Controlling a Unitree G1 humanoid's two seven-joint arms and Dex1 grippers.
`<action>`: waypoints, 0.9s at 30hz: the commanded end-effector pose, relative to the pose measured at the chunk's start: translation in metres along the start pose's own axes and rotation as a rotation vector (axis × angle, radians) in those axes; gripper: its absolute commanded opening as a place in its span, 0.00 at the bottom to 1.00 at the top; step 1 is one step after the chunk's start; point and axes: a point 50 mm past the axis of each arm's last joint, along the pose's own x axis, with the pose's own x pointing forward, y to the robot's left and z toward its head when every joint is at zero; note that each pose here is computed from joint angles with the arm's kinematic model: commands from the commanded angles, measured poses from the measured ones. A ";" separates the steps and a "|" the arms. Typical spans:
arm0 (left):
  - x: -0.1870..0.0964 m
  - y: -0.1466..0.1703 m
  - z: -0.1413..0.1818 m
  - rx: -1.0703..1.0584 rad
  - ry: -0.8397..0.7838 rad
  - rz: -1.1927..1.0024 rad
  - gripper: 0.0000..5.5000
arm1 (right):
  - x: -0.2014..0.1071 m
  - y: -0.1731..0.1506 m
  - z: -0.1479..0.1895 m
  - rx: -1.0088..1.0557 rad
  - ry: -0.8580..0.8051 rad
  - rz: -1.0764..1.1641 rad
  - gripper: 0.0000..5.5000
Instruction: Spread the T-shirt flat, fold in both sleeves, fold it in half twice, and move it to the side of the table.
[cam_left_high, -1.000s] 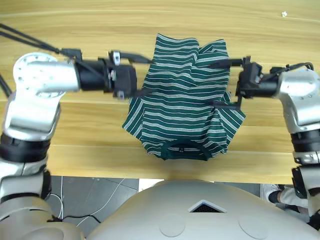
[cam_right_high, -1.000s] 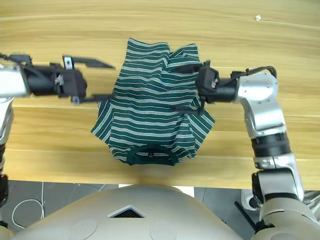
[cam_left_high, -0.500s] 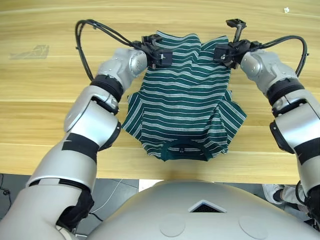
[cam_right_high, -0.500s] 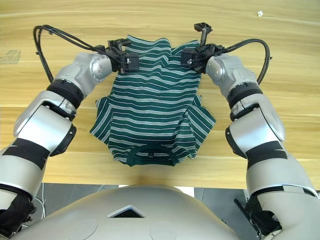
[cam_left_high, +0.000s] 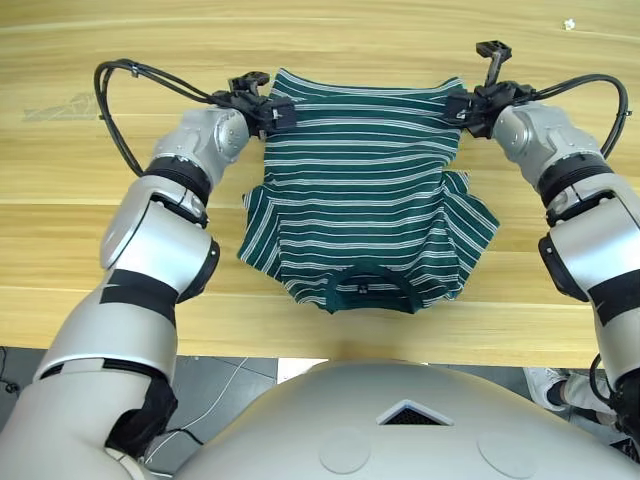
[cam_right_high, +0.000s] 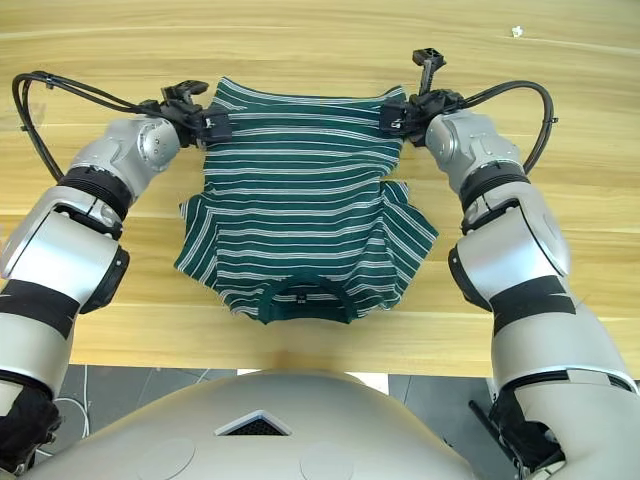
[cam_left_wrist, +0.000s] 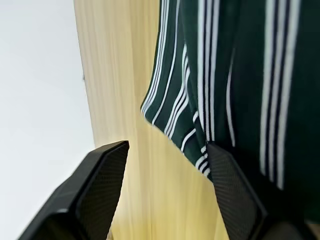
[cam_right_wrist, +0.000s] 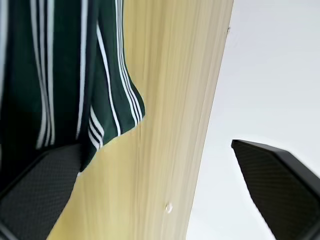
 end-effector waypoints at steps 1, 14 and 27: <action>-0.002 -0.029 -0.010 -0.009 0.067 -0.085 0.52 | -0.003 0.015 -0.008 0.050 0.027 0.033 0.97; 0.000 -0.023 0.004 -0.198 -0.031 0.049 0.52 | -0.011 -0.069 -0.001 0.307 -0.111 -0.526 0.97; -0.065 0.066 -0.029 -0.495 -0.269 0.761 0.52 | -0.104 -0.050 -0.053 0.329 -0.559 -0.218 0.97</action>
